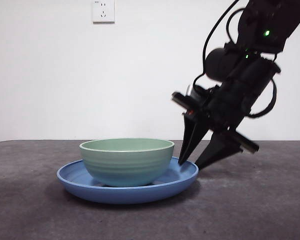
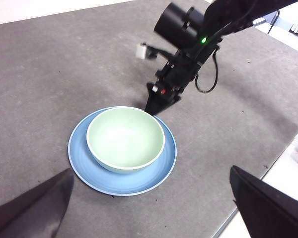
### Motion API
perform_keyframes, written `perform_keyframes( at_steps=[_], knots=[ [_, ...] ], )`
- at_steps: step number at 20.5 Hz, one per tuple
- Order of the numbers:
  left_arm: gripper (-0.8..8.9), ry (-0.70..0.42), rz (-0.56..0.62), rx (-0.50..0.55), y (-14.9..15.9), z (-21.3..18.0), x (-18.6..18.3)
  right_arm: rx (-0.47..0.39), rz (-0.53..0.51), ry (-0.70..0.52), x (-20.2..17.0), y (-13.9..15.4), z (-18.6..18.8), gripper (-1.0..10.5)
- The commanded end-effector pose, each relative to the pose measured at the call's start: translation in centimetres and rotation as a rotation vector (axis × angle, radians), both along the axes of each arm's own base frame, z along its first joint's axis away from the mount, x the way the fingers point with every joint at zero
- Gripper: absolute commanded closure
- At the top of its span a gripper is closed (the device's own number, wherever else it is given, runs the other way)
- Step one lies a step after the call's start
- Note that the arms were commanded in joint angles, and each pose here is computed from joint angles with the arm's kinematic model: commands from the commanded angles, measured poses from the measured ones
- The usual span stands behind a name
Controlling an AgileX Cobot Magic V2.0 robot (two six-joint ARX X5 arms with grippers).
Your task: Place the green bowl on the blue plate
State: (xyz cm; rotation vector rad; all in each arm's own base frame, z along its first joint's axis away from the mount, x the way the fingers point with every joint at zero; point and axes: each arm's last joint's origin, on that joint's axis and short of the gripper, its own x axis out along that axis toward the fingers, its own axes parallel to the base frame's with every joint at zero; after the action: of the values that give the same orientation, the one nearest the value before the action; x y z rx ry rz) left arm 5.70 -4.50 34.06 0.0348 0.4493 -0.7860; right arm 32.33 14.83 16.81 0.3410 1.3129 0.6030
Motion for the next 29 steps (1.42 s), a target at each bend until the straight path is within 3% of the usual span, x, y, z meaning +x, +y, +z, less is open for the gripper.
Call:
perform_keyframes(
  at_steps=[1,7,12,17,29],
  knots=[
    [3.1,-0.01,-0.004,-0.009,0.0,0.3,0.0,0.013,-0.019,-0.103,-0.2,-0.7,3.5,8.0],
    [3.1,-0.007,-0.004,-0.007,0.0,0.2,0.0,0.05,-0.01,-0.297,-5.8,-3.5,12.8,5.8],
    [3.1,-0.008,-0.004,-0.008,0.0,0.3,0.0,-0.056,-0.009,-0.417,-13.4,-6.6,17.9,4.4],
    [3.1,-0.01,-0.004,-0.009,0.0,0.3,0.0,-0.134,0.04,-0.465,-20.1,-9.3,19.6,4.2],
    [3.1,0.008,0.005,-0.022,0.0,0.3,0.0,-0.063,0.047,-0.714,-28.6,-12.4,21.2,4.2]
  ],
)
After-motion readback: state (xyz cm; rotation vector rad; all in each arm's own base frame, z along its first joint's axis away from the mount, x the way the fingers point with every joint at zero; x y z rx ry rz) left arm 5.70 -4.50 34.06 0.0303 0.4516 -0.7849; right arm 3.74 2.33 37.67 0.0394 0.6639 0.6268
